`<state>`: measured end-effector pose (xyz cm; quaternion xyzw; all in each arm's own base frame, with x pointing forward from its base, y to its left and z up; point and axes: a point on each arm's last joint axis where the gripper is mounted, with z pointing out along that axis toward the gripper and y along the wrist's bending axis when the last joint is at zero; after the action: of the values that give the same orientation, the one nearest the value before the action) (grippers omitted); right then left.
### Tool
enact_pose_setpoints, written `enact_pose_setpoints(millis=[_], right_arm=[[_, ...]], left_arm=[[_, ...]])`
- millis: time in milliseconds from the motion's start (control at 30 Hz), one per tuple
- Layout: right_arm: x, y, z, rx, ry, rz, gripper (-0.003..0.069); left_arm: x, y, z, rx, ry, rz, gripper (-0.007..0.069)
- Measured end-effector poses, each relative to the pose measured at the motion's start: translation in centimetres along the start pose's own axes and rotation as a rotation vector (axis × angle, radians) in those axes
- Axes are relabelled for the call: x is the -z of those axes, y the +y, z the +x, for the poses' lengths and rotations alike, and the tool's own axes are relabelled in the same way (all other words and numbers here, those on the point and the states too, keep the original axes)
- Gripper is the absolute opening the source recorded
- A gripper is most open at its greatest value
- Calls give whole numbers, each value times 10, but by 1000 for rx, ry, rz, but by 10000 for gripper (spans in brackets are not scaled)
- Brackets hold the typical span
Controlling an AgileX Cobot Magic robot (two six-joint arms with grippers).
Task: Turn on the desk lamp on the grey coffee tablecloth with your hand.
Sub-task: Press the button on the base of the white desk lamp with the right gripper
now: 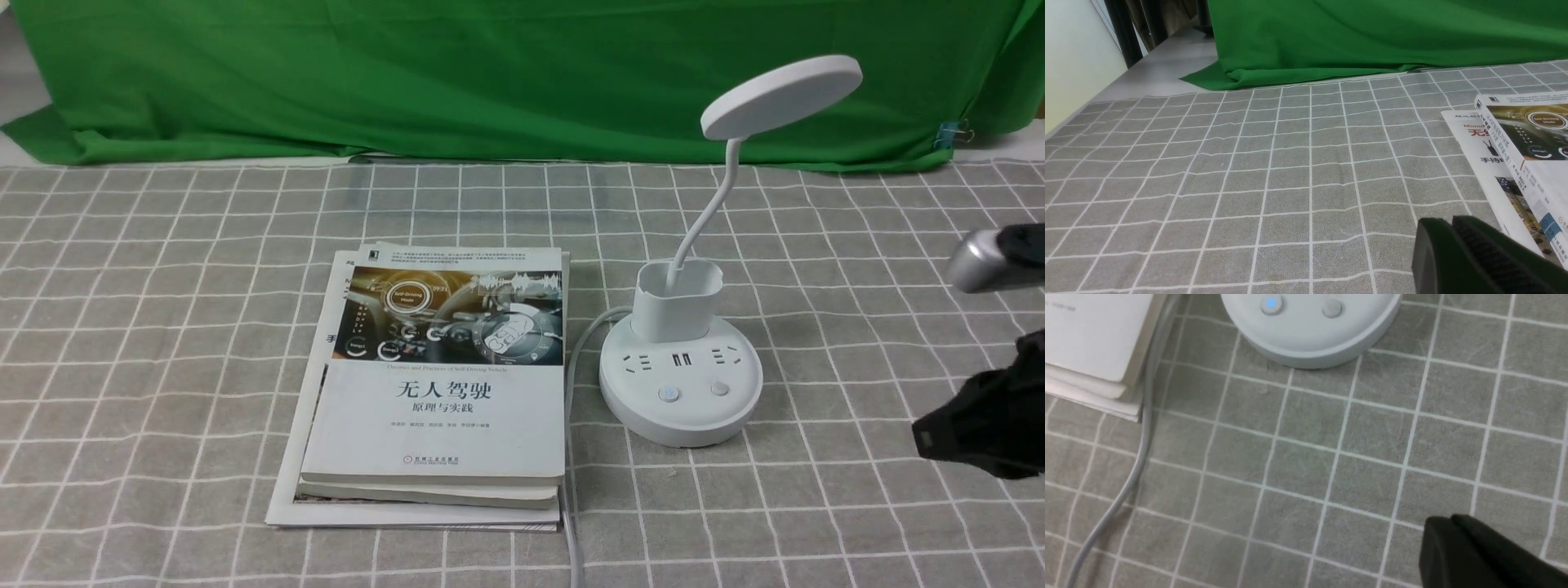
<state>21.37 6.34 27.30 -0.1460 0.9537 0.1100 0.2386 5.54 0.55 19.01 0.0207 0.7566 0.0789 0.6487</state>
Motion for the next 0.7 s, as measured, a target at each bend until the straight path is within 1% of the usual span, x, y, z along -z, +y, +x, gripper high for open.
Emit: enact_pose_setpoints(millis=[33,100,267,700], right_arm=[[1,0,-1,2,-4,1,31],[-13,6,-15,30,20,-15,31],[-40,24,-43,103,45,-47,31],[-105,32,-75,139,118,-48,31]], left_arm=[[0,0,0,0,0,0,19],[0,0,0,0,0,0,19],[0,0,0,0,0,0,19],[0,0,0,0,0,0,19]])
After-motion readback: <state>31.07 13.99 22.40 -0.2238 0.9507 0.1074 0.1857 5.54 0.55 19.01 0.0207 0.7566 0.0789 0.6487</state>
